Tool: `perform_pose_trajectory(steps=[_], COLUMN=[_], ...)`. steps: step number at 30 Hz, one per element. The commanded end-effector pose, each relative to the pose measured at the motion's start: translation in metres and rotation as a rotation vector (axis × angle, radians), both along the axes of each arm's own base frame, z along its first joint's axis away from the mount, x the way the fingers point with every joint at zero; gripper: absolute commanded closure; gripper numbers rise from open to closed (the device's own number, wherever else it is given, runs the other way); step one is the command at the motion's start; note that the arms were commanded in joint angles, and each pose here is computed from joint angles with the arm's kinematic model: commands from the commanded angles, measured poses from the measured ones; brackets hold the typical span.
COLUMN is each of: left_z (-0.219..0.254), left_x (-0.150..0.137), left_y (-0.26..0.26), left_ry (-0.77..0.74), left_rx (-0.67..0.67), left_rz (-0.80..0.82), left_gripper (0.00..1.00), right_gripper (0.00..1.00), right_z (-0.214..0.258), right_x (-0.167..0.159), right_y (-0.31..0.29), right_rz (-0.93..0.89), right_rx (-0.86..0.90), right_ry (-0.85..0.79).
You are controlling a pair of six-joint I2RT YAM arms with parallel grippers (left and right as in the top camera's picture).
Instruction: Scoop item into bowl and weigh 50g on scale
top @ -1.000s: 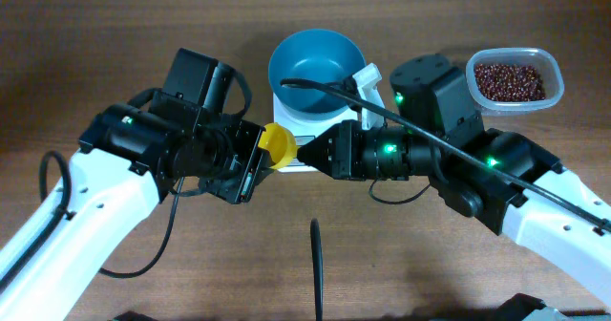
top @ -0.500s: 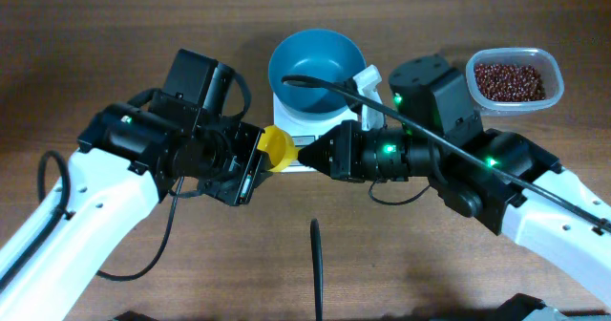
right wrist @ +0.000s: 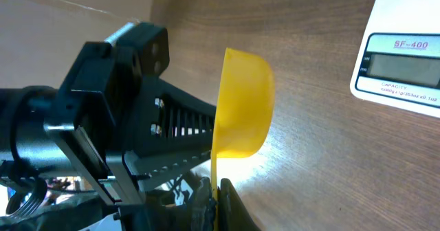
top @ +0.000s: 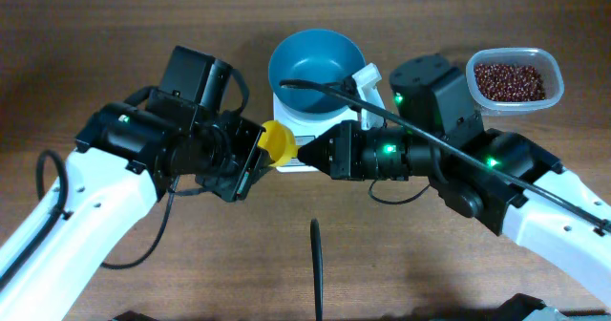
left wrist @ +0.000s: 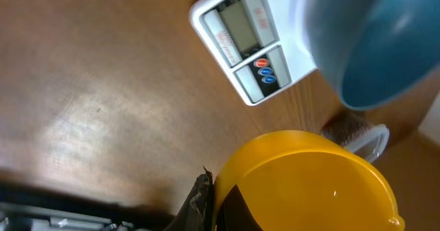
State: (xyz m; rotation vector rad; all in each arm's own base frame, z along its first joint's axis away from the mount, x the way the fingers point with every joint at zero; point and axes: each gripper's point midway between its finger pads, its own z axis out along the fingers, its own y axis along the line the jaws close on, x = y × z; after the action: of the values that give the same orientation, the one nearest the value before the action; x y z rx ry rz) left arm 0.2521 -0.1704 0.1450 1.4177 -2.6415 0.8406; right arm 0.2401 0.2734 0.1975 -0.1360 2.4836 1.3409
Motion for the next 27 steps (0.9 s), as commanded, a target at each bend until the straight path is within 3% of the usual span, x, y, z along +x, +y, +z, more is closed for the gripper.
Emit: perform_pose_trajectory(steps=[1,9,12,15,18,21,27], left_z=[0.053,0.11,0.124,0.137,0.134,0.12,0.098], left_x=[0.011,0.0,-0.009,-0.024,-0.041,-0.056,-0.08], left_y=[-0.01,-0.001,0.003,0.011,0.028,0.045,0.058], left_ry=[-0.269,-0.491,-0.603,-0.704,-0.708,-0.637,-0.498], left_rx=[-0.025,-0.03,0.002,0.051,0.127,0.196,0.234], left_rz=[-0.192,-0.232,-0.319,-0.402,-0.421,-0.404,-0.426], left_gripper=[0.96,0.69,0.59,0.38,0.12,0.02,0.01], right_gripper=[0.96,0.96,0.96,0.96,0.96,0.96,0.96], right_z=[0.007,0.004,0.011,0.013,0.023,0.032,0.043], right_x=[0.01,-0.005,-0.016,-0.035,-0.062,-0.083,-0.112], right_y=[-0.005,-0.03,-0.053,-0.09,-0.109,-0.12,-0.137], right_rz=[-0.032,-0.059,-0.109,-0.17,-0.097,-0.044,0.019], right_rx=[-0.041,-0.141,-0.202,-0.312,-0.357,-0.353,-0.362], right_ry=[-0.088,-0.101,-0.136,-0.178,-0.282,-0.363,-0.495])
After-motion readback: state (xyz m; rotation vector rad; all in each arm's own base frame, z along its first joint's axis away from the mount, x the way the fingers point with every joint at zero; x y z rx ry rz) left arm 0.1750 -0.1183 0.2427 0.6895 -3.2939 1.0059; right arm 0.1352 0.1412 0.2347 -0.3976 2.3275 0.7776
